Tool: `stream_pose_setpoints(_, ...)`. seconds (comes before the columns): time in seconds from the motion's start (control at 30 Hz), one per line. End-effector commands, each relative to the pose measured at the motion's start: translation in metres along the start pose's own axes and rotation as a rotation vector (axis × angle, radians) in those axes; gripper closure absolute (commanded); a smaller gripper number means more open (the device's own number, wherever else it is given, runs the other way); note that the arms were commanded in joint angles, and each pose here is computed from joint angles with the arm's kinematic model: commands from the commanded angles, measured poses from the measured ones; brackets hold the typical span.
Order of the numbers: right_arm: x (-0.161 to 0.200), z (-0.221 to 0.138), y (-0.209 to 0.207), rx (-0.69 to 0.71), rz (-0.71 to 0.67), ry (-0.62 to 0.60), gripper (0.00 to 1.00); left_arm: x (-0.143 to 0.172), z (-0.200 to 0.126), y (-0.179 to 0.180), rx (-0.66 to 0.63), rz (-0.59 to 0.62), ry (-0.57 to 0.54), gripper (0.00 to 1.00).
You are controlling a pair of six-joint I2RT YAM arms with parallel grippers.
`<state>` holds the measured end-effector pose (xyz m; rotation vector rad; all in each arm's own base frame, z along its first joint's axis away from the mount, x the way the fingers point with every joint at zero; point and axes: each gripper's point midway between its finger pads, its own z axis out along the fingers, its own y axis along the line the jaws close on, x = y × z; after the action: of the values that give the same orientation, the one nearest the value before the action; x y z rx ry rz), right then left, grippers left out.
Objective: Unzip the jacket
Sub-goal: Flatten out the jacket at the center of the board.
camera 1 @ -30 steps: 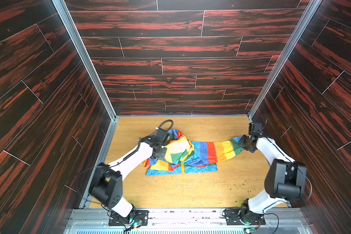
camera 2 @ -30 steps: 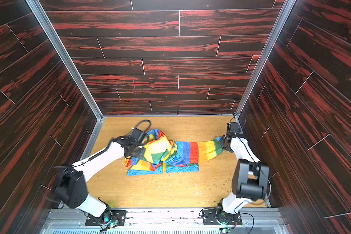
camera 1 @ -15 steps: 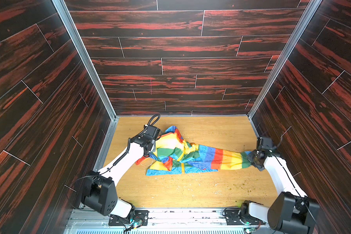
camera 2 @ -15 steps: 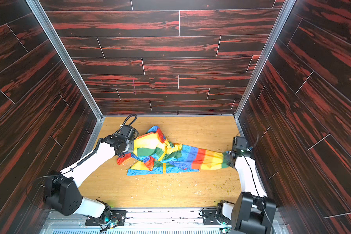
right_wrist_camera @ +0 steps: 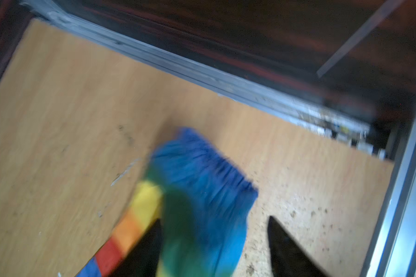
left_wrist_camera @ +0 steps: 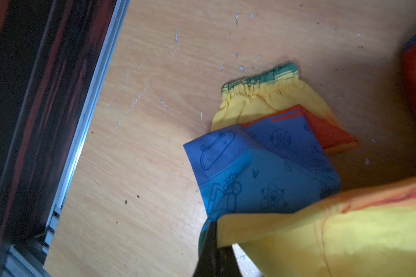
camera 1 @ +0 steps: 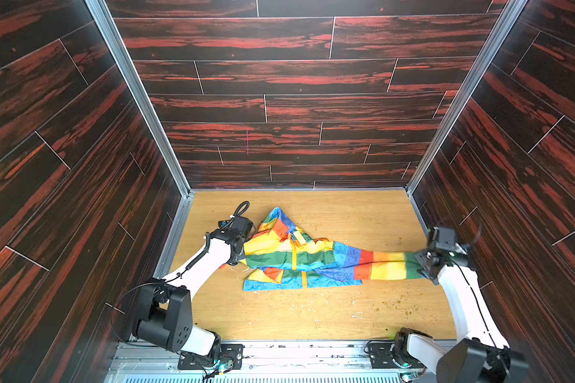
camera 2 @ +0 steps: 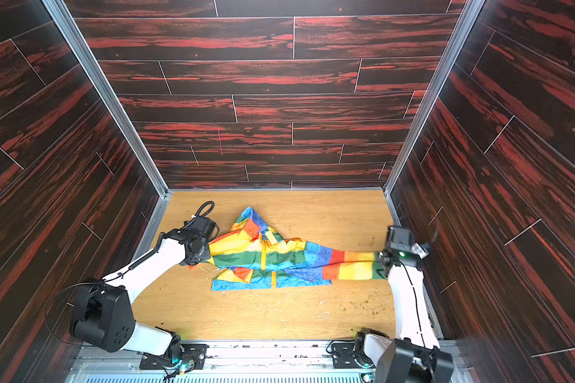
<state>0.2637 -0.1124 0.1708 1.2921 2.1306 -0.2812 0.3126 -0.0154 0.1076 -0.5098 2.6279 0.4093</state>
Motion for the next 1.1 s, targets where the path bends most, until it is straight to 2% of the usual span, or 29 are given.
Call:
stream_pose_setpoints(0.0,-0.031,-0.019,0.011,0.051,-0.074,-0.129,0.23,0.0,-0.002,0.017,-0.044,-0.072,-0.001,1.0)
stream_pose_setpoints(0.07,-0.039,-0.03,0.04,-0.005,-0.164,-0.172,0.23,-0.001,0.0,0.013,-0.023,-0.07,0.004,1.0)
stream_pose_setpoints(0.1,-0.034,-0.031,0.074,-0.11,-0.273,-0.143,0.3,-0.001,0.0,0.011,-0.013,-0.067,0.008,1.0)
stream_pose_setpoints(0.13,-0.024,-0.032,0.103,-0.205,-0.366,-0.106,0.3,0.0,0.001,0.008,0.0,-0.065,0.012,1.0)
stream_pose_setpoints(0.17,-0.002,-0.034,0.14,-0.341,-0.499,-0.037,0.33,0.0,0.002,0.005,0.015,-0.064,0.013,1.0)
stream_pose_setpoints(0.2,0.032,-0.039,0.178,-0.498,-0.644,0.063,0.32,0.0,0.003,0.003,0.022,-0.063,0.014,1.0)
stream_pose_setpoints(0.3,0.14,-0.066,0.232,-0.783,-0.967,0.353,0.3,-0.003,0.002,0.004,0.015,-0.058,0.008,1.0)
stream_pose_setpoints(0.37,0.179,-0.075,0.249,-0.847,-1.069,0.378,0.31,-0.004,0.001,0.005,0.012,-0.058,0.001,1.0)
stream_pose_setpoints(0.5,0.229,-0.086,0.269,-1.027,-1.126,0.54,0.32,-0.006,-0.002,0.004,0.03,-0.068,-0.008,1.0)
stream_pose_setpoints(0.63,0.256,-0.063,0.276,-0.992,-1.23,0.571,0.32,-0.008,-0.004,-0.001,0.051,-0.063,-0.008,1.0)
stream_pose_setpoints(0.83,0.277,-0.04,0.289,-0.956,-1.288,0.624,0.3,-0.008,-0.003,-0.003,0.06,-0.054,-0.004,1.0)
stream_pose_setpoints(1.0,0.289,-0.011,0.289,-0.817,-1.409,0.57,0.31,-0.008,-0.002,-0.005,0.063,-0.051,0.003,1.0)
stream_pose_setpoints(1.07,0.292,-0.005,0.291,-0.802,-1.43,0.554,0.31,-0.007,-0.001,-0.006,0.067,-0.047,0.007,1.0)
